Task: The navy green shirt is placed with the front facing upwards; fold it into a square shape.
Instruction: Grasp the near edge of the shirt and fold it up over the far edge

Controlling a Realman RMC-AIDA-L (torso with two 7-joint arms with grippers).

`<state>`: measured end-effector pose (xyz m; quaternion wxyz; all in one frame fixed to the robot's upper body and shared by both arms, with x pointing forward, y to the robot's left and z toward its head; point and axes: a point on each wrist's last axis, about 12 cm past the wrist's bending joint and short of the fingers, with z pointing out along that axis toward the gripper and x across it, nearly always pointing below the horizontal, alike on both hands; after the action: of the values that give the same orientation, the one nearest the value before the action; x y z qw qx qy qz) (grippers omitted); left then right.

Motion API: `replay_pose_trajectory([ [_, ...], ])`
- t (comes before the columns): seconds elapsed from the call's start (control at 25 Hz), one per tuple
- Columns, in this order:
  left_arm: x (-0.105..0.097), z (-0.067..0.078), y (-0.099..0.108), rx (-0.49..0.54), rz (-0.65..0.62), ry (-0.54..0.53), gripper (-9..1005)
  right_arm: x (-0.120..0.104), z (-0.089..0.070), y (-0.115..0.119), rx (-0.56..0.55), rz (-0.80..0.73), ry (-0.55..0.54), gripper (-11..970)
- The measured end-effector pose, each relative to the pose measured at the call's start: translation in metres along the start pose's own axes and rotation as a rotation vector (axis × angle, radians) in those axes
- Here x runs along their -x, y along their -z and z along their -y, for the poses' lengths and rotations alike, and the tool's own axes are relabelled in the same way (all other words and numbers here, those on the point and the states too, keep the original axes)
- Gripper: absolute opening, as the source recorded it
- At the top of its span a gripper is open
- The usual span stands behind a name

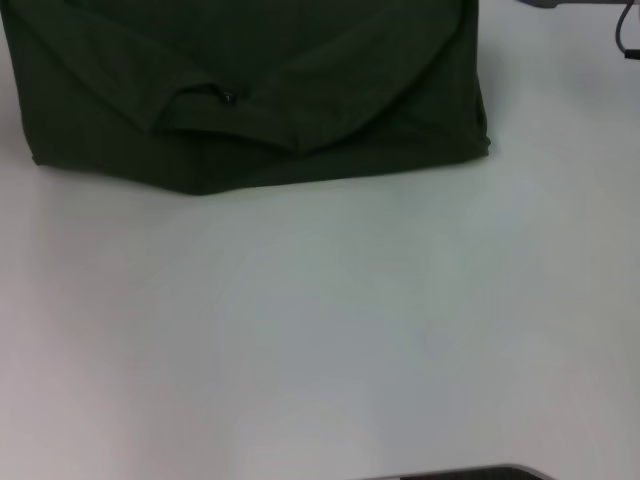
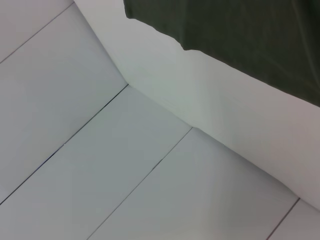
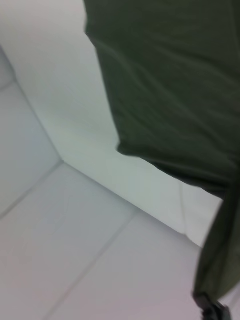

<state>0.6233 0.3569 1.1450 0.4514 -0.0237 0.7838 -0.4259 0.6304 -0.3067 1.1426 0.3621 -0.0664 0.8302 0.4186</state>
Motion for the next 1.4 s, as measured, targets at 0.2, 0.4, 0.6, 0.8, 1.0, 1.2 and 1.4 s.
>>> replay_pose_trajectory([
  [0.2, 0.000, 0.000, 0.002, -0.007, 0.008, 0.000, 33, -0.001, -0.010, -0.006, 0.055, -0.048, 0.015, 2],
  [0.4, 0.000, 0.000, 0.003, -0.010, 0.012, -0.006, 33, -0.001, -0.019, -0.009, 0.105, -0.081, 0.017, 2],
  [0.6, 0.000, 0.000, 0.003, -0.010, 0.013, -0.006, 33, 0.000, -0.028, -0.010, 0.170, -0.094, 0.004, 3],
  [0.8, -0.002, -0.001, 0.004, -0.009, 0.013, -0.003, 32, 0.000, -0.027, -0.005, 0.174, -0.093, -0.034, 3],
  [1.0, -0.003, -0.002, 0.005, -0.009, 0.021, 0.004, 32, -0.004, -0.015, -0.002, 0.112, -0.064, -0.069, 3],
  [1.2, -0.005, -0.002, 0.005, -0.010, 0.022, 0.008, 33, -0.003, -0.012, -0.006, 0.086, -0.050, -0.070, 2],
  [1.4, -0.006, -0.002, 0.004, -0.011, 0.021, 0.002, 33, 0.000, -0.014, -0.013, 0.073, -0.049, -0.057, 2],
])
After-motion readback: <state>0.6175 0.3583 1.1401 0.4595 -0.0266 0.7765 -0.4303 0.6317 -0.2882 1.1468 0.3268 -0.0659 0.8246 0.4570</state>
